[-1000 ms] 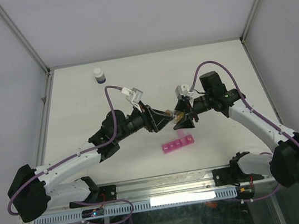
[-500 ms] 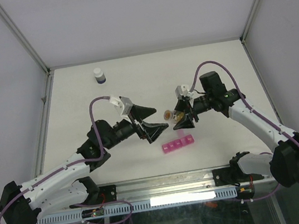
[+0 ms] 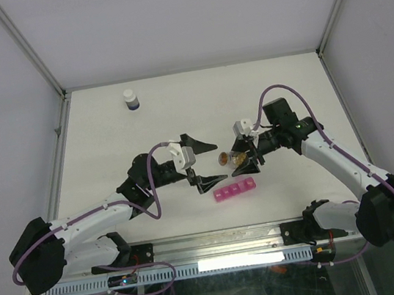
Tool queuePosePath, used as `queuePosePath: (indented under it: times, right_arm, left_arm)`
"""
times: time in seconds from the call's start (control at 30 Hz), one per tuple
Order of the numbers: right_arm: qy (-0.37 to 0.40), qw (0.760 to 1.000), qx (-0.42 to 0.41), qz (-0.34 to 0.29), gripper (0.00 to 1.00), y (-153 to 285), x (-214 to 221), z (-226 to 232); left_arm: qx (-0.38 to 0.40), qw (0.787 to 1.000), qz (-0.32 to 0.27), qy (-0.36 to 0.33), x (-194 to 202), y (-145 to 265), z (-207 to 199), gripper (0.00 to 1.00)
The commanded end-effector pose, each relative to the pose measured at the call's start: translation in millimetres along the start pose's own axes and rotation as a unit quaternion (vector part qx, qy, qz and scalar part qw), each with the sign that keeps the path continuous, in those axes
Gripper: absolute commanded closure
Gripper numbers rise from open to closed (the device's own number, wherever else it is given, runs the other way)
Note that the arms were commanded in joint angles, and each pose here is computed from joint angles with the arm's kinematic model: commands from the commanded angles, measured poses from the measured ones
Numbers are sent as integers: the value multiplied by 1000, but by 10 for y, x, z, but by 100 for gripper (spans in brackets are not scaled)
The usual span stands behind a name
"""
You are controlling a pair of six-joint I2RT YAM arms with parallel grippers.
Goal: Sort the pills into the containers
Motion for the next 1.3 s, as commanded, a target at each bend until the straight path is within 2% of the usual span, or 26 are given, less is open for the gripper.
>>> queuePosePath:
  times: [0.0,0.17,0.33,0.47,0.67,0.73,0.8,0.9,1.0,1.1,1.2,1.23,1.27]
  right_arm:
    - [39,999,-3,-20,100,9,-148,-61]
    - [38,999,-5,-20,100,4,-139,-59]
    - [38,999,-5,-20,100,3,-144,-53]
    - [38,999,-6,-21,100,3,-147,-52]
    - [38,999,-4,-18,100,5,-141,-60]
    - [36,999,-2,-15,100,7,-138,-67]
    - [33,999,0,-13,100,8,-136,-80]
    - [27,1000,2,-11,100,6,-122,-95]
    - [20,1000,3,-9,100,2,-114,-113]
    - [16,1000,5,-8,100,-1,-109,-123]
    - [14,1000,5,-8,100,-1,-110,-124]
    - [13,1000,5,-8,100,-2,-110,-122]
    - [13,1000,5,-8,100,0,-111,-119]
  left_arm:
    - [24,998,-43,-46,-318,-109,1,11]
    - [21,998,-46,-29,-312,-140,15,24]
    - [25,999,-38,-12,-272,-187,30,32]
    - [29,999,-31,-4,-253,-216,36,45]
    - [28,999,-23,20,-246,-246,39,74]
    - [18,998,-11,53,-247,-259,40,90]
    - [7,995,-7,97,-261,-257,20,99]
    - [-36,979,-27,200,-281,-222,1,100]
    - [-102,942,-64,314,-310,-234,-60,100]
    - [-184,910,-49,369,-252,-337,-168,100]
    - [-201,902,-45,380,-290,-383,-215,91]
    - [-202,903,-45,377,-291,-377,-213,83]
    - [-205,904,-46,373,-292,-365,-206,70]
Point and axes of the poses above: each gripper's point midway between its finger pads, its own y axis back along the fingers, its own z axis along the line the jaws close on, x = y × z, the point moved 7 cm from there along y, back along the fingers, and after that the axes turned 15 degrees about y, right-handed, at the moved point
